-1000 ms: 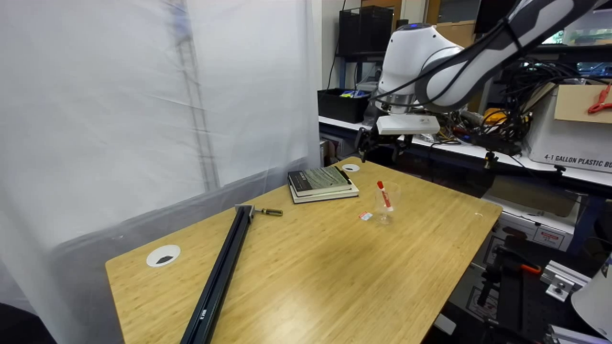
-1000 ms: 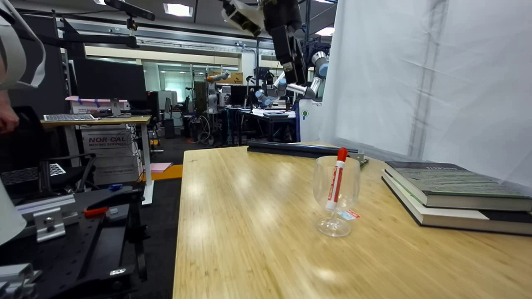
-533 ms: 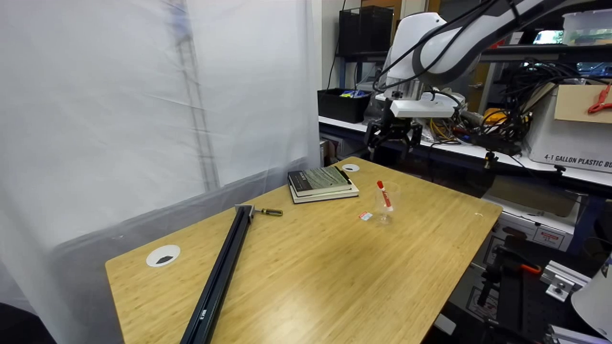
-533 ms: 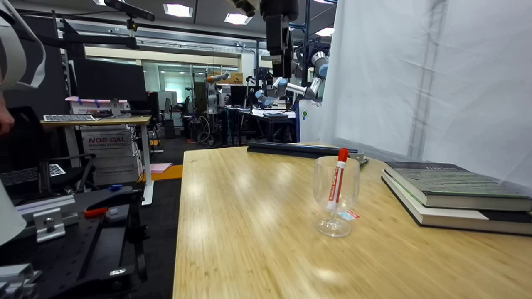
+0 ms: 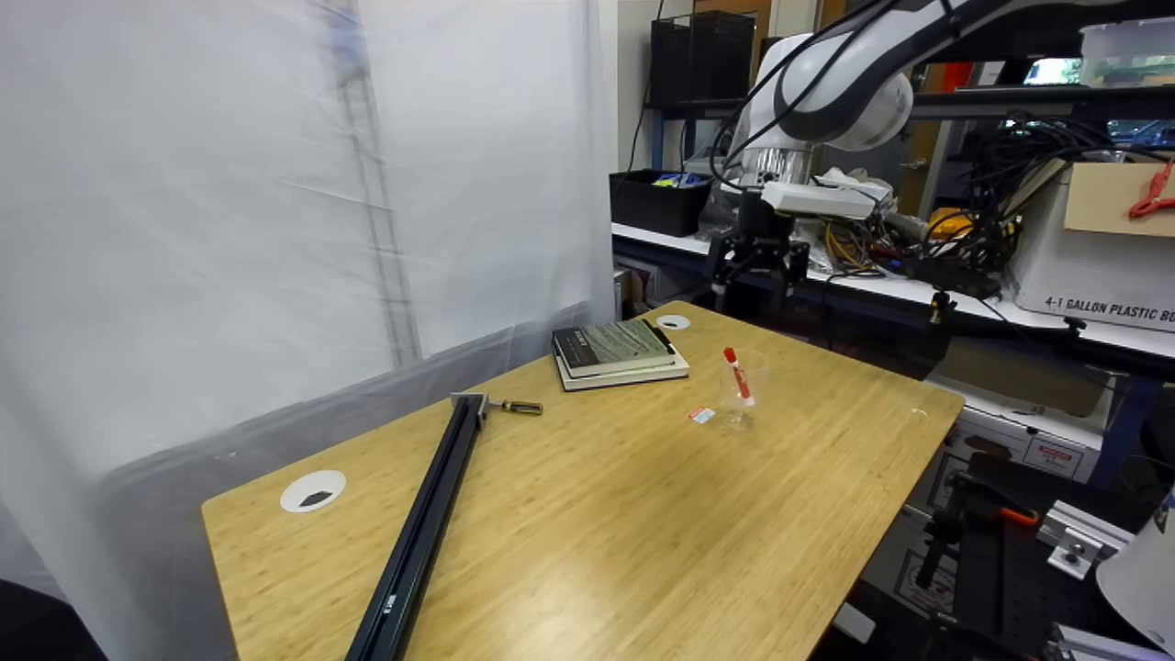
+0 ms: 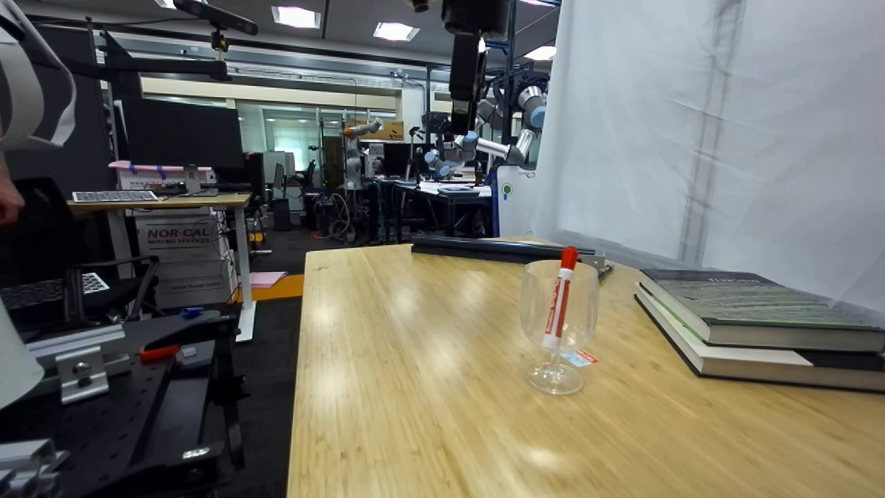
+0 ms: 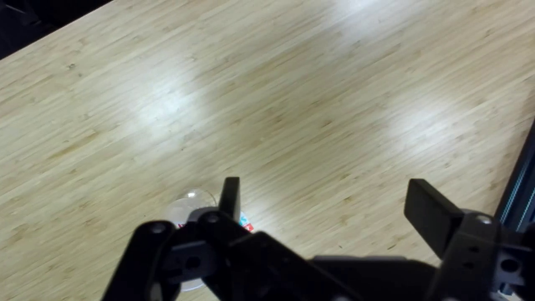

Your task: Put the marker in the glass

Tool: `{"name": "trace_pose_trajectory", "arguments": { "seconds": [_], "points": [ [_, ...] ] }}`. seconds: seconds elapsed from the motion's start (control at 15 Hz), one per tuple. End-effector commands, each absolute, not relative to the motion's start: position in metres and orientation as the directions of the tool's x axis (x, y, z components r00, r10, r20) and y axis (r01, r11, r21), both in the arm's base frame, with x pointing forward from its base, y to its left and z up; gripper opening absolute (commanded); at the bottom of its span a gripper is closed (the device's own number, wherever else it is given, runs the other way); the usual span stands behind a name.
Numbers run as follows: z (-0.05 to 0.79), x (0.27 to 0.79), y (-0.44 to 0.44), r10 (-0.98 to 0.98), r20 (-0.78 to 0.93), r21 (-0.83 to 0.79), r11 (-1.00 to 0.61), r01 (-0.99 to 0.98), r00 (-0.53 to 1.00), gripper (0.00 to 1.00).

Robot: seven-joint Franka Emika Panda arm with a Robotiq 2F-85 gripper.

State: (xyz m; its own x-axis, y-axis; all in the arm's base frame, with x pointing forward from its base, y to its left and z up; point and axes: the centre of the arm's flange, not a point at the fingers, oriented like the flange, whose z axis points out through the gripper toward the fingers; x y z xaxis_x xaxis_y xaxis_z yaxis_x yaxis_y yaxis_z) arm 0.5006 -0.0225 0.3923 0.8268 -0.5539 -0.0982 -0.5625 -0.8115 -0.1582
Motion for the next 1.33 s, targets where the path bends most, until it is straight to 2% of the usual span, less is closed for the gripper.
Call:
{"name": "trace_pose_trajectory", "arguments": {
  "seconds": [0.0,0.47,1.13,1.27],
  "points": [
    [0.3968,0.5106,-0.0313,-0.511,-0.157,-0.174,-0.828,-0.533,0.845,1.0],
    [0.3955,0.5153,-0.0319,-0.474,-0.172,-0.162,-0.851,-0.499,0.864,1.0],
    [0.3938,0.5125,-0.0325,-0.196,-0.125,-0.176,-0.96,-0.216,0.973,1.0],
    [0.3893,0.51,-0.0273,-0.239,-0.117,-0.18,-0.949,-0.257,0.964,1.0]
  ]
}}
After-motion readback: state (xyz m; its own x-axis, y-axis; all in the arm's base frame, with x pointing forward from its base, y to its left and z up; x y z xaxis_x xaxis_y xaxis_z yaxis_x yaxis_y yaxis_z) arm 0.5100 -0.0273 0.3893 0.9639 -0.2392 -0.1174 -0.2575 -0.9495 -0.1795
